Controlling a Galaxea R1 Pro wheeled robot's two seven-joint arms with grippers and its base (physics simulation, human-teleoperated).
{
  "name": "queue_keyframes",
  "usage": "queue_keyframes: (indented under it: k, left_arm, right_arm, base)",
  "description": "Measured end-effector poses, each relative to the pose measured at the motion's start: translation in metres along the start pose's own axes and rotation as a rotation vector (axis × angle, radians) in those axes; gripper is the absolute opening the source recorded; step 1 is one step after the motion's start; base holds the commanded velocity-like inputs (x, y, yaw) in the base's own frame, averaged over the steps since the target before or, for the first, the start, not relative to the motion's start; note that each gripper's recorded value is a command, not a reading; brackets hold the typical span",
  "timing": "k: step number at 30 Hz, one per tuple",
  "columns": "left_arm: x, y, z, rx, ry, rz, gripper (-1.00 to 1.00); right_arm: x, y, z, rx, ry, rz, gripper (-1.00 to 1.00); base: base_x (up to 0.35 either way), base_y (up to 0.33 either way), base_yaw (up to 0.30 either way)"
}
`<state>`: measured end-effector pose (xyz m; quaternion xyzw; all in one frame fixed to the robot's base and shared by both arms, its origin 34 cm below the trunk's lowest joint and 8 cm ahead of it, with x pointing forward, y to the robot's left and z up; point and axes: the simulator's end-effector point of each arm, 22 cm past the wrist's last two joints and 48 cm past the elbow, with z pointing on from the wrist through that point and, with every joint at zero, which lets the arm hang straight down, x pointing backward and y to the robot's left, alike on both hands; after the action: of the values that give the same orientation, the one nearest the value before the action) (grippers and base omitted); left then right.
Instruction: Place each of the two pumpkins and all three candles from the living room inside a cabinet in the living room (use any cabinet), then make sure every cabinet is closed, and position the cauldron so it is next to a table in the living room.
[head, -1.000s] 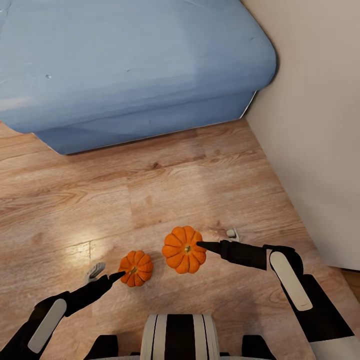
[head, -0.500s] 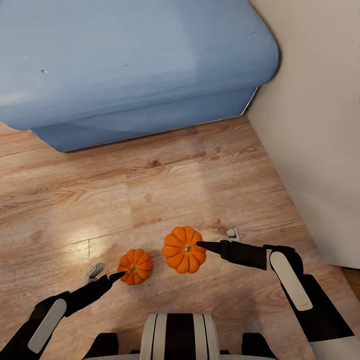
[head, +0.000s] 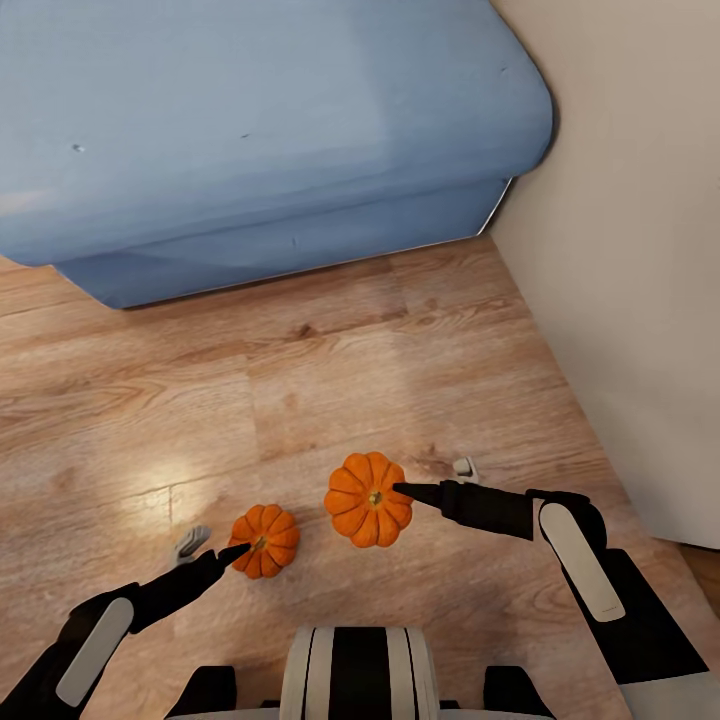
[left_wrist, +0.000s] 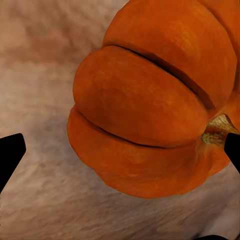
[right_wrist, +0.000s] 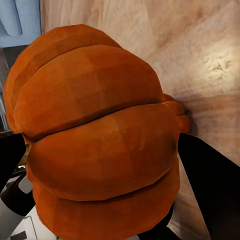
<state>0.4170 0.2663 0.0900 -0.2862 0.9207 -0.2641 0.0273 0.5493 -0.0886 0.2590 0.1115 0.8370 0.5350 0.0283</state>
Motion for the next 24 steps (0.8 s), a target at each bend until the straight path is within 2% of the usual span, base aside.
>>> queue_keyframes:
  k: [19,22,24]
  left_arm:
    - [0.003,0.005,0.003,-0.007,0.007,-0.009,1.00]
    - [0.007,0.009,0.005,-0.014,0.016,-0.015,1.00]
    - [0.008,0.009,0.007,-0.003,0.018,-0.036,1.00]
  right_arm:
    - [0.002,-0.006,0.002,0.001,0.005,0.012,-1.00]
    - [0.005,-0.013,0.004,0.011,0.011,0.019,-1.00]
    - [0.006,-0.016,0.005,0.008,0.014,0.029,-1.00]
  base:
    - [0.029,-0.019,0.000]
    - [0.000,0.000,0.000]
    - [0.000,0.000,0.000]
